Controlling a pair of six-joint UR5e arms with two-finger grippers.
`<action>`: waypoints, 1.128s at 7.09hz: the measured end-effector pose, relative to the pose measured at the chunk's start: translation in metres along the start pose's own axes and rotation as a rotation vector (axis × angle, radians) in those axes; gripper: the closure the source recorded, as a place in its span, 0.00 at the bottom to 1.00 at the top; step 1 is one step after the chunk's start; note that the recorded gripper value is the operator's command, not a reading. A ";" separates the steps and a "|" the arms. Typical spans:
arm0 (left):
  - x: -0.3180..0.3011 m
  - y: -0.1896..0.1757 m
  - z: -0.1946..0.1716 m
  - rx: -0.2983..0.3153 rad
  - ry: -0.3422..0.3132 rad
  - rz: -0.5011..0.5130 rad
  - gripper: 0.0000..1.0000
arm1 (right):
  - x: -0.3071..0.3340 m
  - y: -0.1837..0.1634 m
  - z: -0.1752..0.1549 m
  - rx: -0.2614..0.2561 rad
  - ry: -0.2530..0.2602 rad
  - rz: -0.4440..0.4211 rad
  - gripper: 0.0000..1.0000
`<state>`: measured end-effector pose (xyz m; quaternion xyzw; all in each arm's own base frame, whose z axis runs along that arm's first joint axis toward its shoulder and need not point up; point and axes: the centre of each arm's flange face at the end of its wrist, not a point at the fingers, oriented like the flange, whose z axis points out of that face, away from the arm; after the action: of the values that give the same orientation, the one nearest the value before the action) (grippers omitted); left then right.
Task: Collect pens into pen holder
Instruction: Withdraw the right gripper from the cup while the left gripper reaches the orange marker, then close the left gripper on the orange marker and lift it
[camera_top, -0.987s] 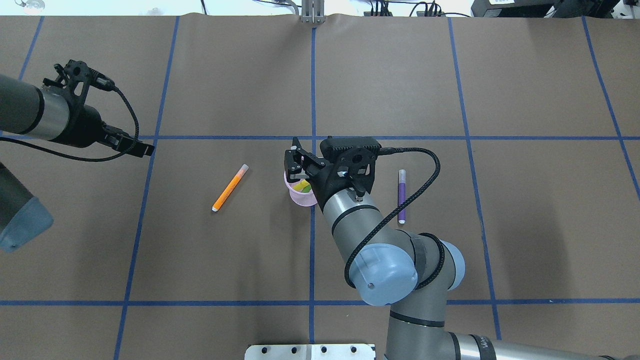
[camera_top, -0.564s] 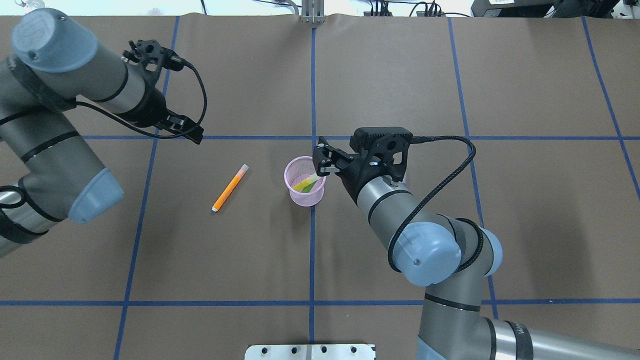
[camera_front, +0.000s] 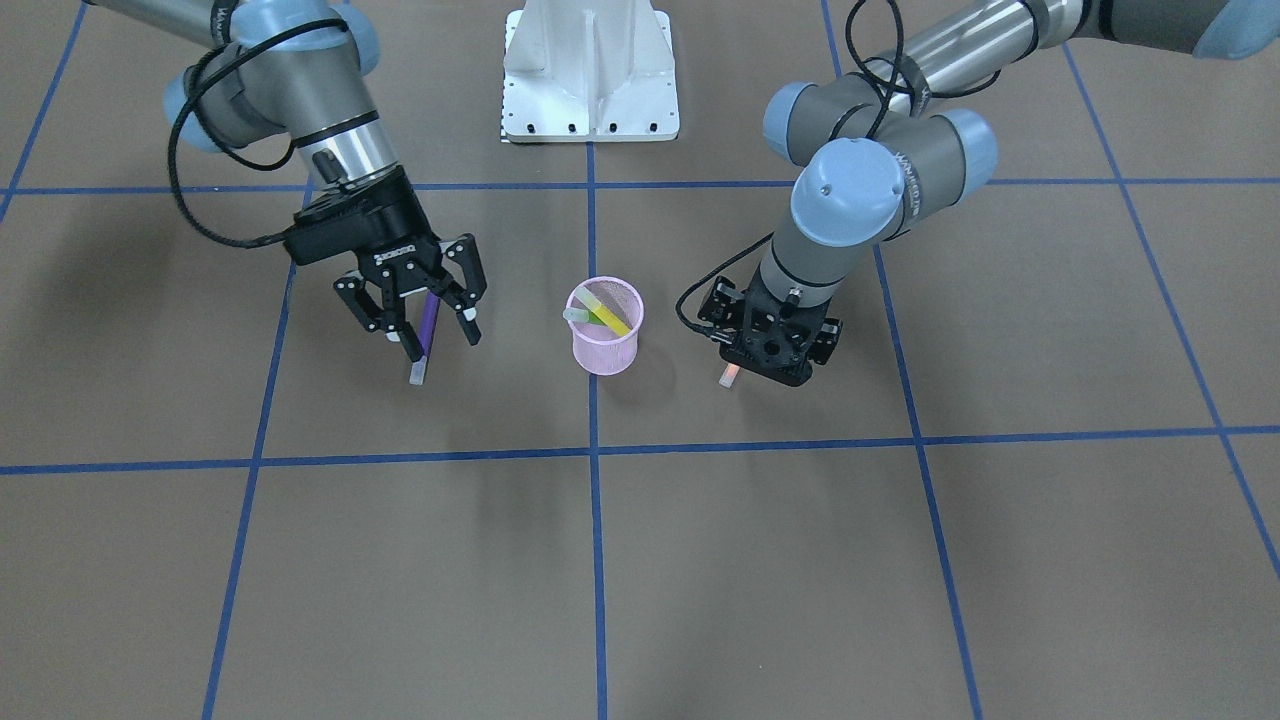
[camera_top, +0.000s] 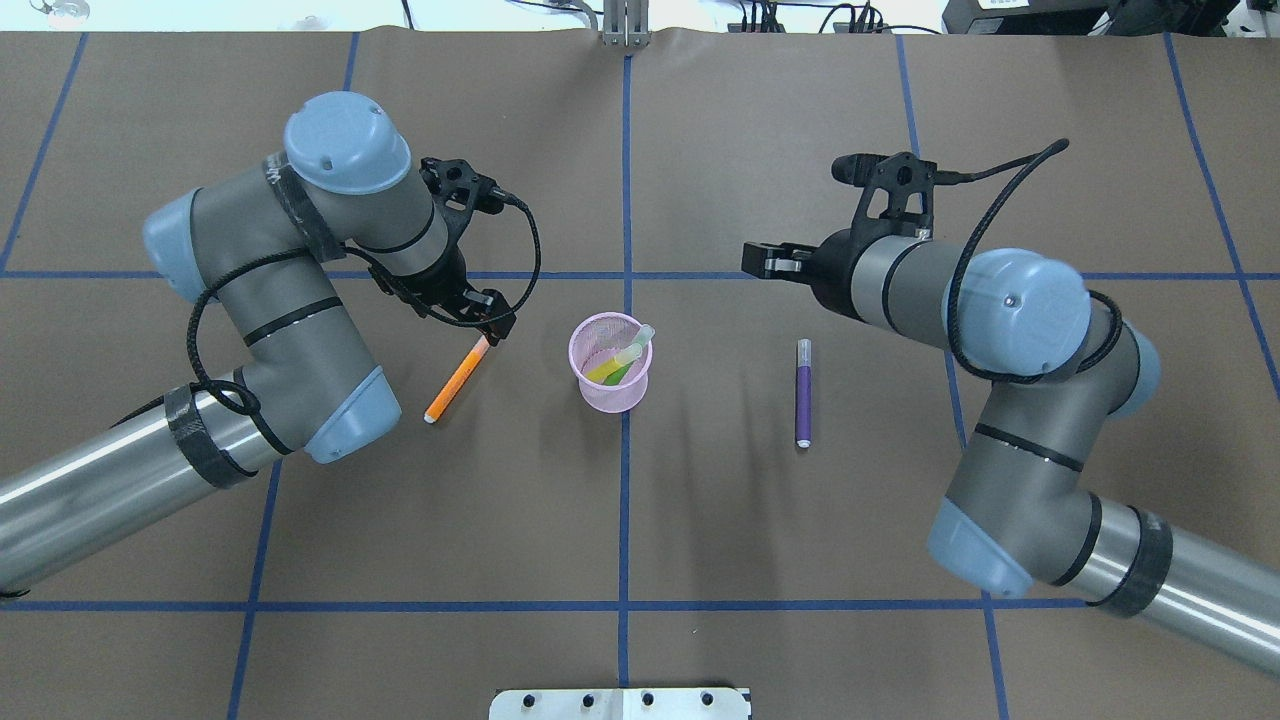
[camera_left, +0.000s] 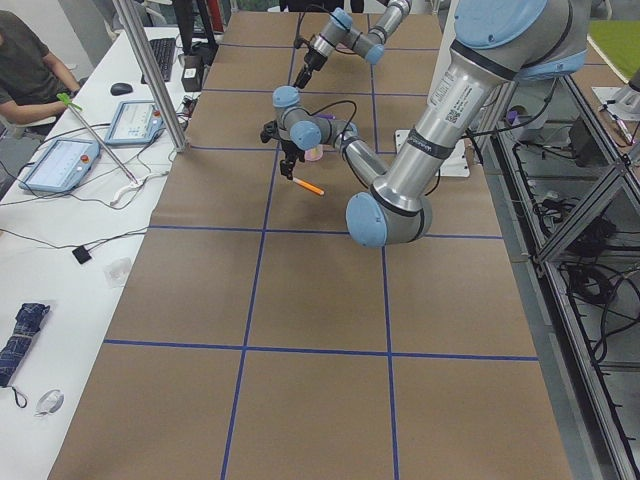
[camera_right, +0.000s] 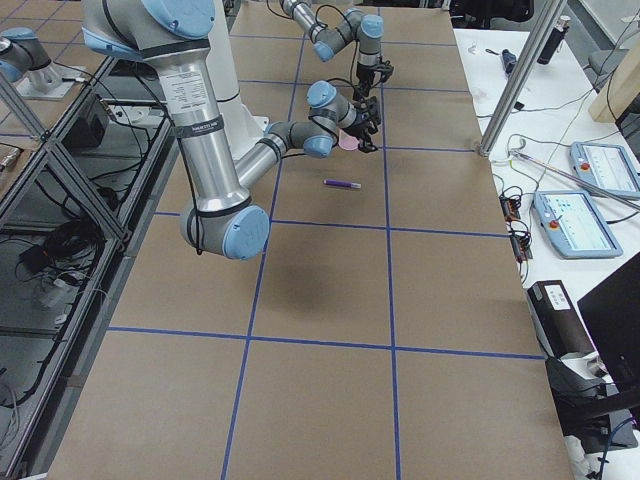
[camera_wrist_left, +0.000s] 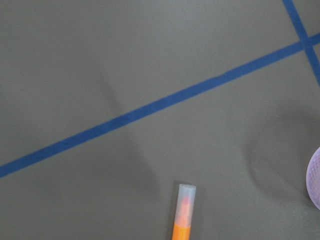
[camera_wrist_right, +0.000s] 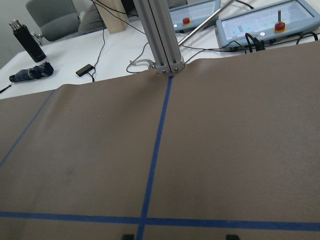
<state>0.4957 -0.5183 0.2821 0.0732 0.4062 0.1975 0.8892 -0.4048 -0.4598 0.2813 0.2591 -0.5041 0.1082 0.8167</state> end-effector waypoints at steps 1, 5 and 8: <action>0.003 0.002 0.009 -0.016 -0.002 0.003 0.10 | 0.022 -0.023 -0.006 -0.094 0.022 0.028 0.33; -0.003 0.009 0.031 -0.052 -0.020 -0.004 0.25 | 0.054 -0.062 -0.019 -0.236 0.093 0.114 0.31; 0.000 0.012 0.040 -0.066 -0.023 0.002 0.29 | 0.055 -0.063 -0.019 -0.237 0.098 0.117 0.31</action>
<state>0.5220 -0.5060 0.3119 0.0466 0.3892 0.2106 0.8956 -0.3369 -0.5074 0.3036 0.1251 -0.4873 0.1077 0.8575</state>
